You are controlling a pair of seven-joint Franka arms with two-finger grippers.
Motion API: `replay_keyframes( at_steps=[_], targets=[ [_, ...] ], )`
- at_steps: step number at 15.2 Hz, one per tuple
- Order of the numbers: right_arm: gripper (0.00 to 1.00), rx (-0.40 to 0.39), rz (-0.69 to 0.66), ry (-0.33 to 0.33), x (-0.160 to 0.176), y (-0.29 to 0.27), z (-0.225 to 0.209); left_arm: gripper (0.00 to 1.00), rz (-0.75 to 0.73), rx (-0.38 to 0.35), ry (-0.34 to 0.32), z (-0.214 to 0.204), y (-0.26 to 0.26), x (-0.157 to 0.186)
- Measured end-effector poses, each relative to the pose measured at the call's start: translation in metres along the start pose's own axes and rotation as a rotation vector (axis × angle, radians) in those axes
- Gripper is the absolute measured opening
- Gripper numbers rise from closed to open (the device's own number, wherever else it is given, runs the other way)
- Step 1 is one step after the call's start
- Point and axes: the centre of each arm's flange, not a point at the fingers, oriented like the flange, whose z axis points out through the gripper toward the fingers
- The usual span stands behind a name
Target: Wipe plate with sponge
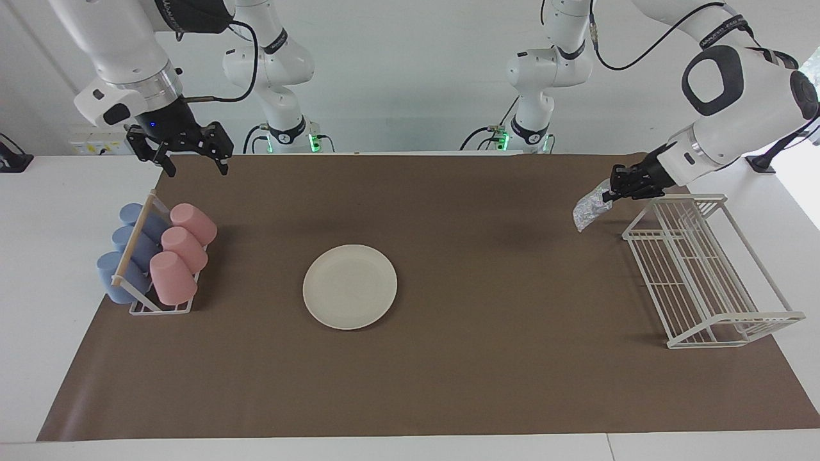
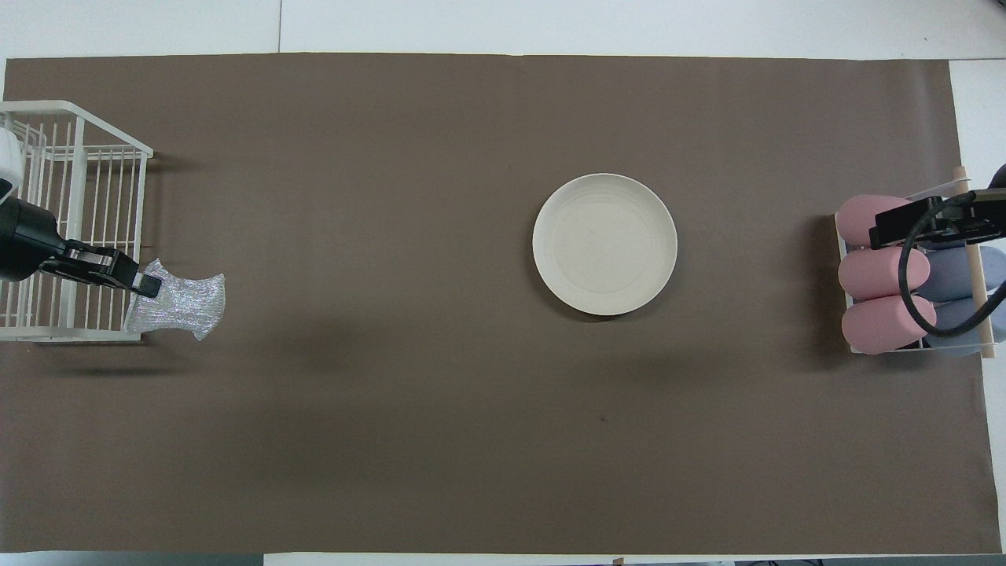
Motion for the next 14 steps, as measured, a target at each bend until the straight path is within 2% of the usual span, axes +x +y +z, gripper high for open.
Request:
replay_keyframes(
  at_steps=[4,9,14],
  targets=[
    [1.0,0.0,0.0,0.001,0.0,0.0,0.0,0.04,0.014,0.201,0.002,-0.027,0.01,0.004],
    [1.0,0.0,0.0,0.001,0.0,0.0,-0.001,0.04,-0.036,0.536,0.005,-0.055,0.04,0.01],
    [1.0,0.0,0.0,0.001,0.0,0.0,-0.001,0.04,-0.133,0.815,0.032,-0.073,0.021,0.01]
  ],
)
